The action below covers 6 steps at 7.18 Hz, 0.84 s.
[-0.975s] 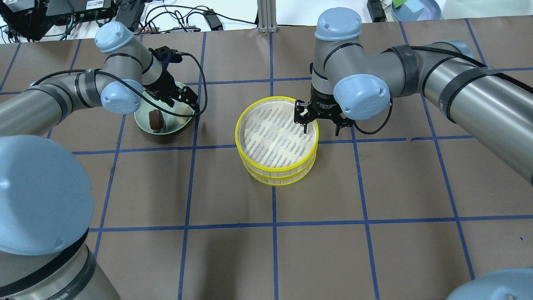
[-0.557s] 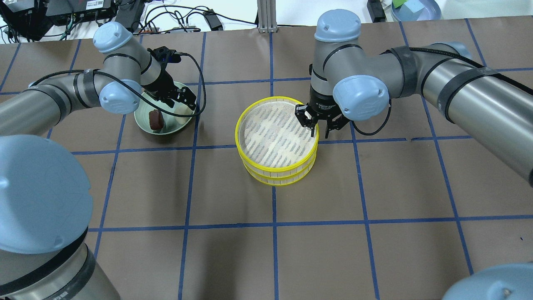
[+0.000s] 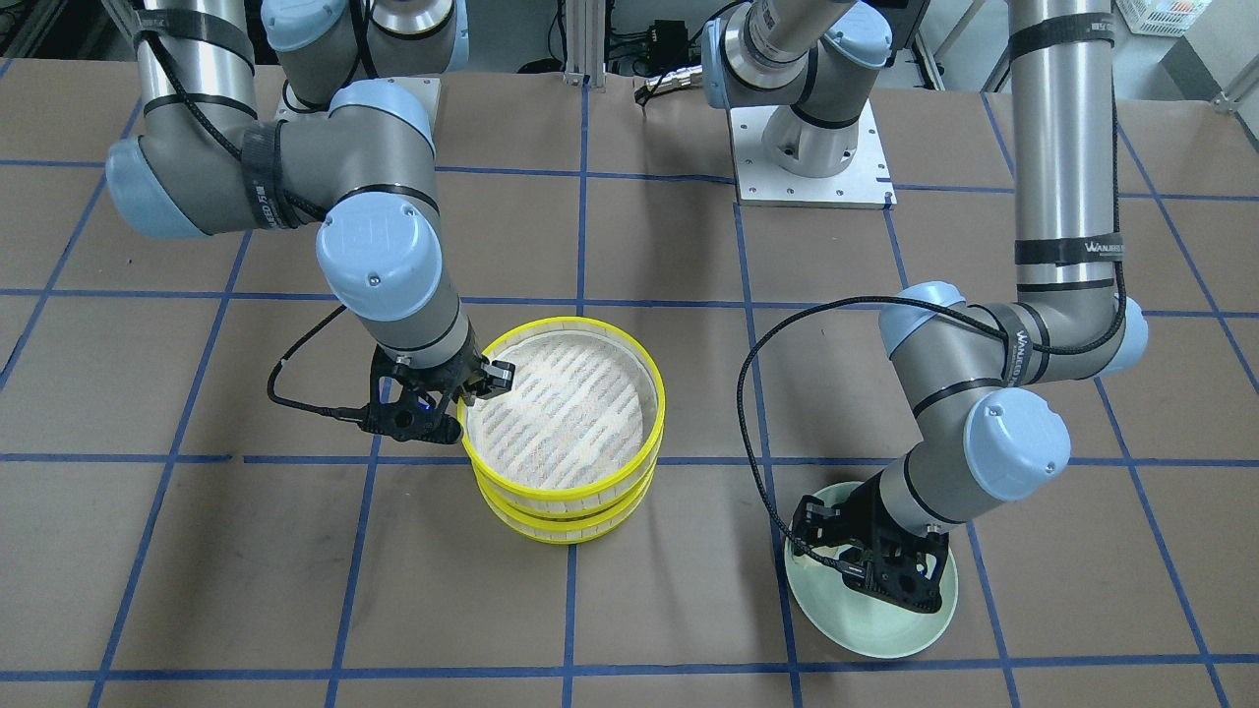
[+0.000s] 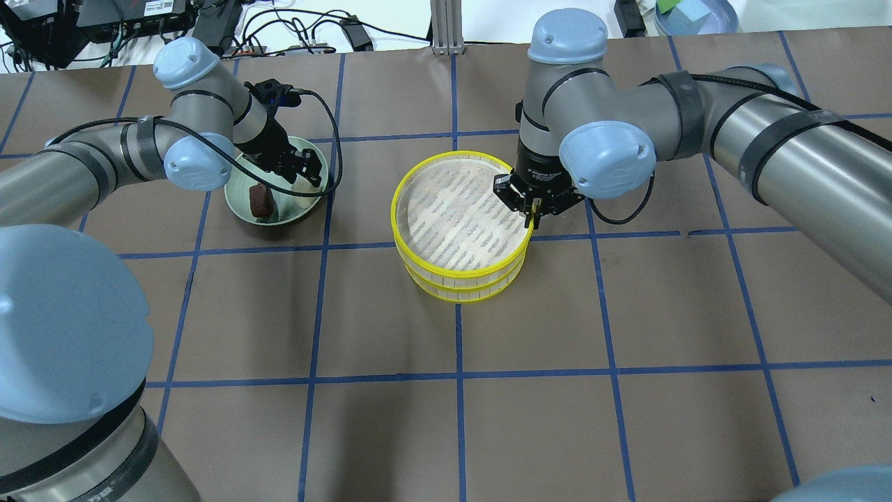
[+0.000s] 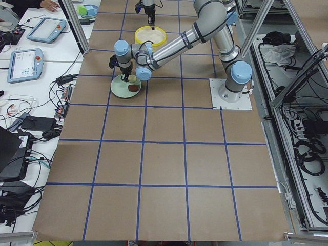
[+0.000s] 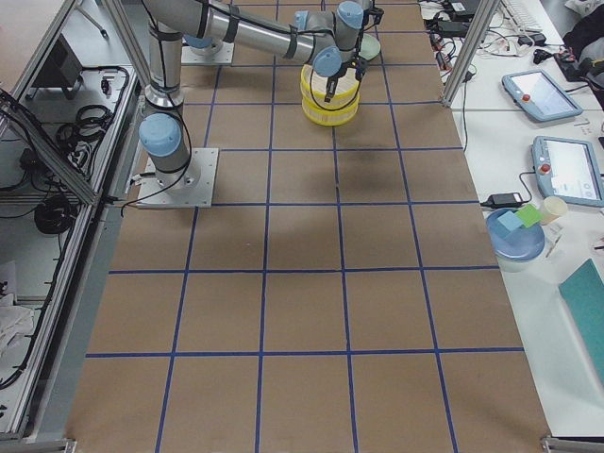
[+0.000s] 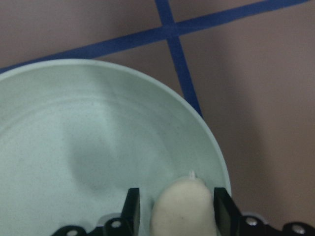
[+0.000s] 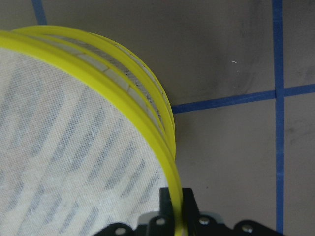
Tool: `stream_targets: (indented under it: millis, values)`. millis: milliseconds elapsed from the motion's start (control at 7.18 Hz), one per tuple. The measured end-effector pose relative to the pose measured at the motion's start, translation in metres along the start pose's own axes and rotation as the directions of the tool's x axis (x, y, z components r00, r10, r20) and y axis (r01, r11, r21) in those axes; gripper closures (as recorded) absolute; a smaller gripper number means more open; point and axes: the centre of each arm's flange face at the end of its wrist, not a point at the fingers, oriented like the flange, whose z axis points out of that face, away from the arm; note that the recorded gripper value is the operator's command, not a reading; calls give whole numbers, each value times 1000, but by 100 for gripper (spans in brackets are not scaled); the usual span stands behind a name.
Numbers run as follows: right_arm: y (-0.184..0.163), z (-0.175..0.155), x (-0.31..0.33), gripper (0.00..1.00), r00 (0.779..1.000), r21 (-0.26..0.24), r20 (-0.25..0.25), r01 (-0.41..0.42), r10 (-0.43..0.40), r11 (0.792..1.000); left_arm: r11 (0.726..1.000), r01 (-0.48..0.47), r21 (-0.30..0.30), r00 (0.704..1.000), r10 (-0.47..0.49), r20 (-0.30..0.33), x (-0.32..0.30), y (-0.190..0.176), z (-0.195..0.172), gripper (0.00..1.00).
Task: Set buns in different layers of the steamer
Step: 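Lift top steamer tier aside with right gripper while left lifts white bun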
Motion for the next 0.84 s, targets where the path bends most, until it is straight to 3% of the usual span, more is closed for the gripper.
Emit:
stream_targets:
  millis: [278,557,835]
  values:
    - [-1,-41,30,100,998,31,-8,67,-67,997,1000,-4,8,1000,4,8,2,0,-10,100]
    - [-30,-68,112,100,991,40,-47,128,-126,991,1000,-6,30,1000,6,20,6,-2,-29,100]
    - [-56,-86,203,100,979,42,-99,183,-178,982,996,-15,88,999,12,42,21,-8,-73,100]
